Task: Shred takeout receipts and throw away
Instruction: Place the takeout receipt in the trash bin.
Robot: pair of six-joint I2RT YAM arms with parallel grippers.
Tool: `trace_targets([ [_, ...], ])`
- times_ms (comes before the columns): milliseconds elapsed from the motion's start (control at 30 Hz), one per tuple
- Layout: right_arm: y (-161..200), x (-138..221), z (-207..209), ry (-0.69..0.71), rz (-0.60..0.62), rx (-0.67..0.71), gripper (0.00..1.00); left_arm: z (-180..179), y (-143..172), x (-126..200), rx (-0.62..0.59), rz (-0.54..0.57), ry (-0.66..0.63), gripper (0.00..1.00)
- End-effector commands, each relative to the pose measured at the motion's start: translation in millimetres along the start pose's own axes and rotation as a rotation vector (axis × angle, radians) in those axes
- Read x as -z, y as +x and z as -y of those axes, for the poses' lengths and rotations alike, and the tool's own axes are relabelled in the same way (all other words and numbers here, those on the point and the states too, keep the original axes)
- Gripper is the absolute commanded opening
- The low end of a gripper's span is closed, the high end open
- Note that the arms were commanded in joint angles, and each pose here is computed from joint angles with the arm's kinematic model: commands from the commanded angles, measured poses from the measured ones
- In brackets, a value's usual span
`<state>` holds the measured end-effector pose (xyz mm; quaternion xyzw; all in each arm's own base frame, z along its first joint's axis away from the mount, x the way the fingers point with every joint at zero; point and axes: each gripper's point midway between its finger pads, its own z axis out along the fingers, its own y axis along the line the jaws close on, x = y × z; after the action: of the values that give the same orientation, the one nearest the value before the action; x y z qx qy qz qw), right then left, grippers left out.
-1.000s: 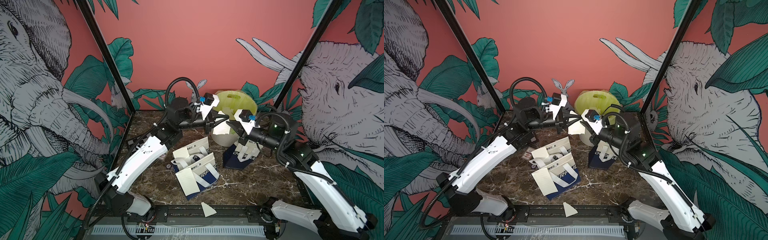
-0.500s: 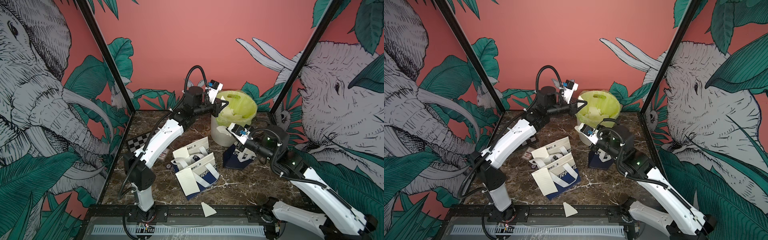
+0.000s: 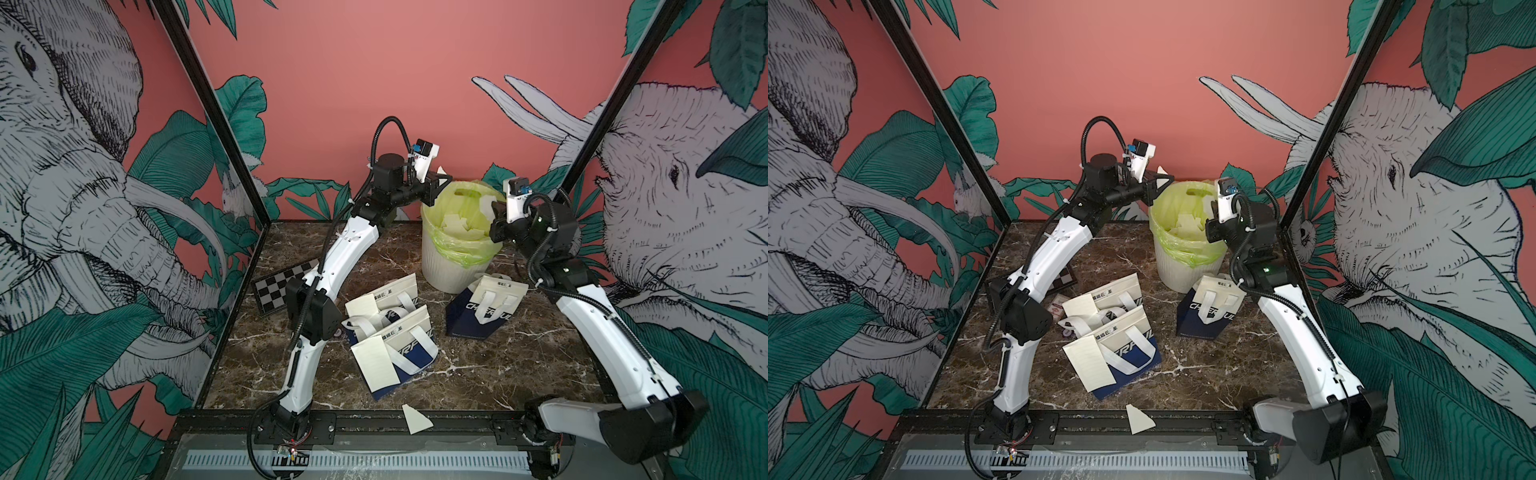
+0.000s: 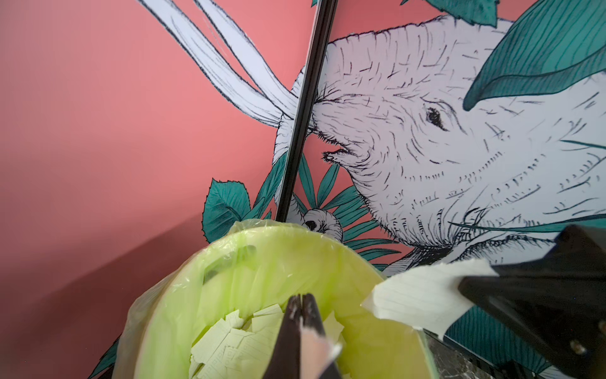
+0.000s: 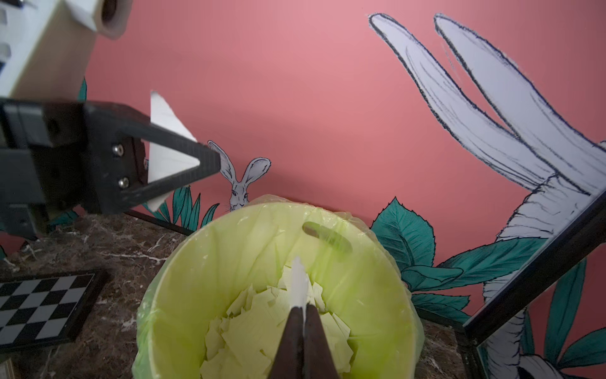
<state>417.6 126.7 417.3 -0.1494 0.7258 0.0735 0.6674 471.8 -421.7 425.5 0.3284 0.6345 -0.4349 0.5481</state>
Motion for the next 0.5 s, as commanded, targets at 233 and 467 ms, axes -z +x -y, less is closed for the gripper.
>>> trace_targets([
  [233,16.9,-30.7,5.6,-0.010,-0.047,-0.162,0.00,6.3,6.4,-14.5,-0.050,0.027,0.089,0.06],
  [467,34.7,-34.5,0.7,-0.031,-0.110,-0.171,0.43,6.5,15.2,-17.5,-0.034,0.007,0.104,0.38],
])
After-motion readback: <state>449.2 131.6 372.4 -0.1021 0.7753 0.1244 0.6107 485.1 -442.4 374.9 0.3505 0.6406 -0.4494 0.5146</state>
